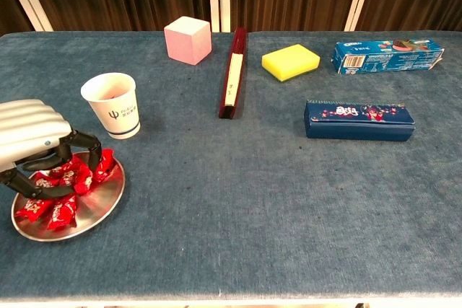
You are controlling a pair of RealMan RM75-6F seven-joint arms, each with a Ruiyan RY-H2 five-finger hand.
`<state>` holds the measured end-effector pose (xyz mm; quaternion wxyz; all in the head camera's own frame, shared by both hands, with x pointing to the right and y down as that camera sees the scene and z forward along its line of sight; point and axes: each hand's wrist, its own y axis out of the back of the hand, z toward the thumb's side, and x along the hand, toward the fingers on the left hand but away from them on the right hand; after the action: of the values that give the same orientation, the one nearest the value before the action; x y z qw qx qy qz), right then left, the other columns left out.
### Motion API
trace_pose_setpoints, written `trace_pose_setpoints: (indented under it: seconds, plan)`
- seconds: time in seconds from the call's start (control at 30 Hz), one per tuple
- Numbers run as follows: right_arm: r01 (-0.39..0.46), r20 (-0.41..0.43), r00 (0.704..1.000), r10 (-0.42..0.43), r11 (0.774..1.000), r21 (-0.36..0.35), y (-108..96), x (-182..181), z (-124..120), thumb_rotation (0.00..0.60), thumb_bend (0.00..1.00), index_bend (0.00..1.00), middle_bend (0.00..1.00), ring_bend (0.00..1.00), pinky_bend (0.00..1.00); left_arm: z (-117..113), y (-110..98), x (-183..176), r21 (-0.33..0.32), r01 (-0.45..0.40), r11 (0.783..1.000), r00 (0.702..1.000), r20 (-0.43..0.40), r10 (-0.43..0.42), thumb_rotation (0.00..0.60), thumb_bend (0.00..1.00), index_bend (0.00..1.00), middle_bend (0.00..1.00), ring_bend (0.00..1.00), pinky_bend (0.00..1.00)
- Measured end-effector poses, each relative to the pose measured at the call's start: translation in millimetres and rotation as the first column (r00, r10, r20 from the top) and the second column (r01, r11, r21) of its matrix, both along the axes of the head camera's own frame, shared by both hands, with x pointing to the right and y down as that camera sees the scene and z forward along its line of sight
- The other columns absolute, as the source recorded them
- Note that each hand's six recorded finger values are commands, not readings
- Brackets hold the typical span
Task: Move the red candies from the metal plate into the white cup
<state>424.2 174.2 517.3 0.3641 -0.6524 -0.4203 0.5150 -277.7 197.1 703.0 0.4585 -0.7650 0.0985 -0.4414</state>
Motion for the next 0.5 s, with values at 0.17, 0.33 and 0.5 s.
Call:
trace_pose_setpoints:
  seconds: [0.17, 0.33, 0.5]
  plan:
    - [-0.001, -0.001, 1.0, 0.001, 1.0, 0.0, 0.5, 0.8, -0.2, 0.6, 0.21, 0.0, 0.03, 0.0, 0.07, 4.1, 3.2, 0.2, -0.016, -0.003, 1.0, 1.0, 0.009, 0.003, 0.6, 0.26, 0.45, 0.9, 0.83, 0.67]
    - [-0.003, 0.002, 1.0, 0.003, 1.0, -0.001, 1.1, 0.8, 0.1, 0.6, 0.21, 0.0, 0.03, 0.0, 0.07, 7.5, 7.3, 1.8, -0.034, -0.009, 0.999, 1.0, 0.015, 0.01, 0.6, 0.33, 0.48, 0.9, 0.83, 0.67]
    - [-0.005, 0.003, 1.0, 0.005, 1.0, -0.001, 1.0, 0.7, -0.1, 0.6, 0.21, 0.0, 0.03, 0.0, 0.07, 9.6, 8.5, 2.4, -0.052, -0.002, 0.999, 1.0, 0.011, 0.003, 0.6, 0.43, 0.54, 0.9, 0.83, 0.67]
